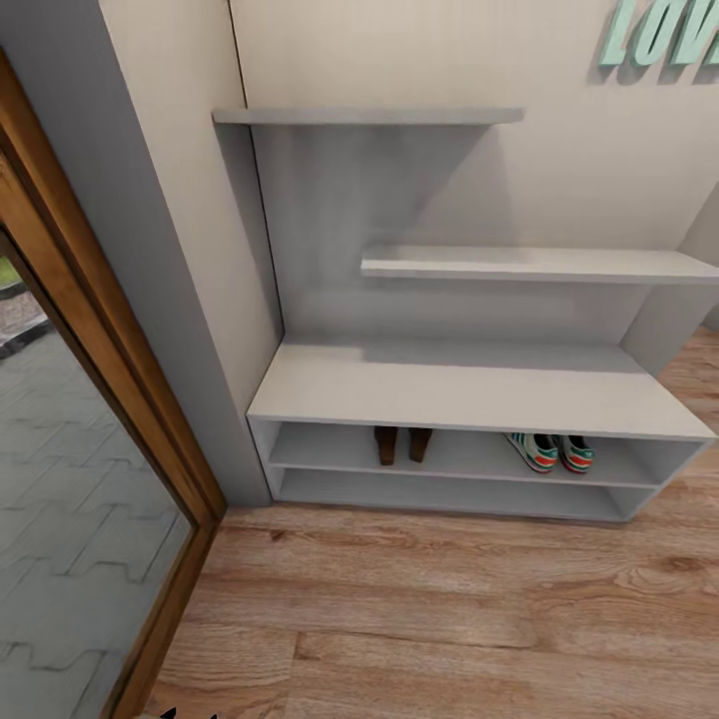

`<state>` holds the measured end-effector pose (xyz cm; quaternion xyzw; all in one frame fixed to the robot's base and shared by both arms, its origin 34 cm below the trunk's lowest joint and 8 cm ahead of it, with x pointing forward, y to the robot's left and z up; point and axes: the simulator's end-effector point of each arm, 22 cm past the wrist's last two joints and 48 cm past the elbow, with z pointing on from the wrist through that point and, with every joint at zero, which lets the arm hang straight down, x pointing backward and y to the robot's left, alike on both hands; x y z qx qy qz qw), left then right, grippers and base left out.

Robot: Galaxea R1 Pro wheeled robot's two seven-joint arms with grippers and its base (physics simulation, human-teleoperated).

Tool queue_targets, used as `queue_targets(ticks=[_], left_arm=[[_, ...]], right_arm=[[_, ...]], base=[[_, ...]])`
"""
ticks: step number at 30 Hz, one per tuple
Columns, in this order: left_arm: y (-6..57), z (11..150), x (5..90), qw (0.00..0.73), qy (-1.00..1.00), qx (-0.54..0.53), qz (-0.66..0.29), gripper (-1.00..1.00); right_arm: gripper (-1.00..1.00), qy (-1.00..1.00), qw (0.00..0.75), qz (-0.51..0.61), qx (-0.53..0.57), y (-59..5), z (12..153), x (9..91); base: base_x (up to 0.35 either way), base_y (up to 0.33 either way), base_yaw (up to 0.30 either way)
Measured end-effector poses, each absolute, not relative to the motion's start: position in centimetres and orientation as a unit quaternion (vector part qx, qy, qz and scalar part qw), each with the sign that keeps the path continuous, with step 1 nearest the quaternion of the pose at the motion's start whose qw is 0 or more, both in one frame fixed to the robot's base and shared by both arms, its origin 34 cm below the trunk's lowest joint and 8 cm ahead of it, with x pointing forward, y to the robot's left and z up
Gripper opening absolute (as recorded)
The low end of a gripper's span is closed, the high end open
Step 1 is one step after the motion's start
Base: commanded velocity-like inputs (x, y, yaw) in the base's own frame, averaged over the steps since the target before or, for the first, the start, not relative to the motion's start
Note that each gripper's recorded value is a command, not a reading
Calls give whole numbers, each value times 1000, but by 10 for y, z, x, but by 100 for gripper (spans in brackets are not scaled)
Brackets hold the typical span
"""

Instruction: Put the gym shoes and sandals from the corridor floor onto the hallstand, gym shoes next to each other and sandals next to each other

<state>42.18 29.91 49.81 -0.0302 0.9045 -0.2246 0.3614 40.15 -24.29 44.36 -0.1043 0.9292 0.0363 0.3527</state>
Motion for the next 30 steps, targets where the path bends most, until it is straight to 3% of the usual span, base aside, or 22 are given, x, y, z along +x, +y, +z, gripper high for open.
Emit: queue_targets(ticks=[30], left_arm=[[304,499,423,366,903,-38,-221,100]], right_arm=[[100,929,353,36,-104,-243,444,402]], base=[[0,0,0]])
